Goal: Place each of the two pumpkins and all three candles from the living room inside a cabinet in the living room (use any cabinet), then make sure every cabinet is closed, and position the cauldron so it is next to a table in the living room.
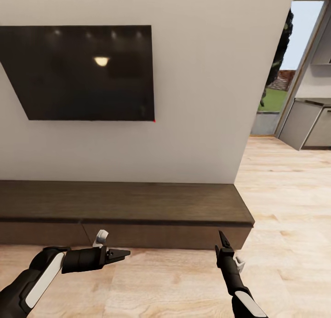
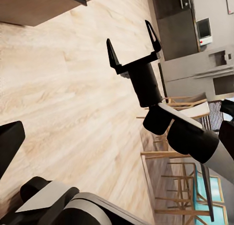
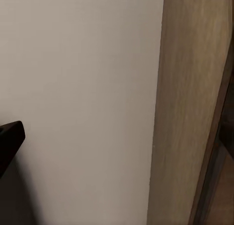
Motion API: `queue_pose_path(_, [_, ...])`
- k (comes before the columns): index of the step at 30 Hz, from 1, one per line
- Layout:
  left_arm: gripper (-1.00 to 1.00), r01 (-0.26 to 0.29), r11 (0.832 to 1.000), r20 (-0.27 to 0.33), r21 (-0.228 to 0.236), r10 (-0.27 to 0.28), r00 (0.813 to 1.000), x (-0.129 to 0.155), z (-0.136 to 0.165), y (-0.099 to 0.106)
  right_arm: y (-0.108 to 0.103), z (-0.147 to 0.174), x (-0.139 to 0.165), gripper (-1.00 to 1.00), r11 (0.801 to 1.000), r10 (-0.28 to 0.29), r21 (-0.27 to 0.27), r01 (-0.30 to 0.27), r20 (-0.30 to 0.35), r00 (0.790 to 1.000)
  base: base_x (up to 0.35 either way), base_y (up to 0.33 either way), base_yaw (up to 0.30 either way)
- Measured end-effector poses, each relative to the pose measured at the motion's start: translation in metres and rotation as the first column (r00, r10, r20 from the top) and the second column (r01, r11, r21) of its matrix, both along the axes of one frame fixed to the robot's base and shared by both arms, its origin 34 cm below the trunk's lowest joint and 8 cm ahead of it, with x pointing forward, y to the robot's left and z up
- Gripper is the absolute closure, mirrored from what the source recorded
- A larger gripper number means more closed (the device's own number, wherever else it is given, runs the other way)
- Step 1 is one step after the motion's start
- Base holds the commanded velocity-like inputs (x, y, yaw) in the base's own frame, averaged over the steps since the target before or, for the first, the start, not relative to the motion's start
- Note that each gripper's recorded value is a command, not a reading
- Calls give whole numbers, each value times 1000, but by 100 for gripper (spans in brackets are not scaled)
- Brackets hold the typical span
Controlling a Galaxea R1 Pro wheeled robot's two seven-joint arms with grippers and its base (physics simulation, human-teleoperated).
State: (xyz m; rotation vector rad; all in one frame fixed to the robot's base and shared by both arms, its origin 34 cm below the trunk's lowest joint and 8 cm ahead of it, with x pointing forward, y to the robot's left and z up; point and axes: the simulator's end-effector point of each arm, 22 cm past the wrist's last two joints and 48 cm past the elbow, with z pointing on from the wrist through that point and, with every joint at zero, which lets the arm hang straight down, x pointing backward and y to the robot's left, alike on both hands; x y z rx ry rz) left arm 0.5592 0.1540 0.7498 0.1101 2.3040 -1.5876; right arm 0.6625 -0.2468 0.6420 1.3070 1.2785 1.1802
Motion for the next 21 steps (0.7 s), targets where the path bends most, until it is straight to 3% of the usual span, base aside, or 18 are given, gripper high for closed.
queue_pose_path(21, [-100, 1, 1000, 3, 0, -1, 1000, -5, -39, 0, 1, -33, -4, -100, 1000, 1, -3, -1, 31, 1000, 0, 0, 0])
